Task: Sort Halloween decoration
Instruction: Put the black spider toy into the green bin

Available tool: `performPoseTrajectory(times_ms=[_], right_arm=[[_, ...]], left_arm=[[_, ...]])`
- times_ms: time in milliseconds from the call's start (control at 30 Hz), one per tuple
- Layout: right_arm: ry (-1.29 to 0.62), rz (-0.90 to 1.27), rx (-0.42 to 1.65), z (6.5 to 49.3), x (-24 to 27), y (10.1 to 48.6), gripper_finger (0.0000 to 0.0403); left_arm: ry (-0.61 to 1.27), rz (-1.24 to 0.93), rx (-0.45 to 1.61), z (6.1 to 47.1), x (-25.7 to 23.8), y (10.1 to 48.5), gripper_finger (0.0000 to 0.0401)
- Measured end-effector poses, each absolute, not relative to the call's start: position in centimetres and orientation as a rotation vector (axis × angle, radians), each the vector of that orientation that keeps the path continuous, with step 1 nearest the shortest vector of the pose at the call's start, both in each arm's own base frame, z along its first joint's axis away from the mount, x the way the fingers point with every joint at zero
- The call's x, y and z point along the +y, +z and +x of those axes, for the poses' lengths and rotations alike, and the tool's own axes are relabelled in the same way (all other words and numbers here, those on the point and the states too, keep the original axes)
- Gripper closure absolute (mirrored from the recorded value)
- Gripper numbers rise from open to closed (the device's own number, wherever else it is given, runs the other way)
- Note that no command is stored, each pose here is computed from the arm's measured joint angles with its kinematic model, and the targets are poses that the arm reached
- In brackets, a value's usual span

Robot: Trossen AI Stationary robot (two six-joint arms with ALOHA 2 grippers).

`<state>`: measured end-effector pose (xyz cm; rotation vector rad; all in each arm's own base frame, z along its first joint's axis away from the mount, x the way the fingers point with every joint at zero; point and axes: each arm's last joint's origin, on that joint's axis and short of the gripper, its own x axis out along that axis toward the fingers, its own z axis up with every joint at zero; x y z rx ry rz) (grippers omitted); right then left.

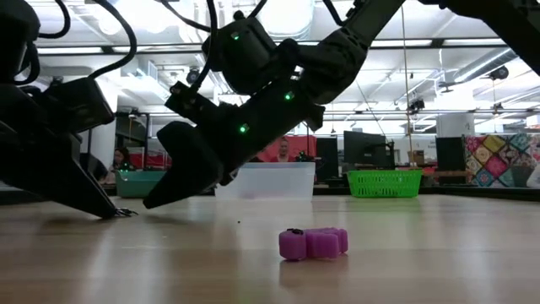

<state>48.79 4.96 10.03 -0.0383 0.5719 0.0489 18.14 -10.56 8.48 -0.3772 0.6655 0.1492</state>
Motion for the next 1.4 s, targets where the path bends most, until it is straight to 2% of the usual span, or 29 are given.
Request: performPoseTrajectory(times_ms=[367, 600, 867, 1233, 1400], right_arm=[[0.052, 0.005, 0.512, 49.3, 5.3, 8.1, 0.0394], [0.112, 0.03, 0.519, 49.3, 5.5, 8.1, 0.0394], [0.145, 0.039, 0.525, 49.2, 5.9, 8.1, 0.0394], [0.186, 0.049, 0.538, 48.8, 6.4, 10.0, 0.0394], [0.156, 0.051, 0.545, 48.7, 6.0, 11.3, 0.0394]], left_arm=[[0.131, -0.421, 0.688, 17.9, -10.6, 8.6, 0.0363], [0.152, -0.432, 0.746, 17.6, -10.4, 8.4, 0.0364], [0.164, -0.4, 0.719, 17.4, -10.2, 8.8, 0.0364], [0.152, -0.354, 0.558, 16.9, -9.6, 12.5, 0.0364], [0.119, -0.356, 0.606, 15.9, -9.0, 13.4, 0.0364]])
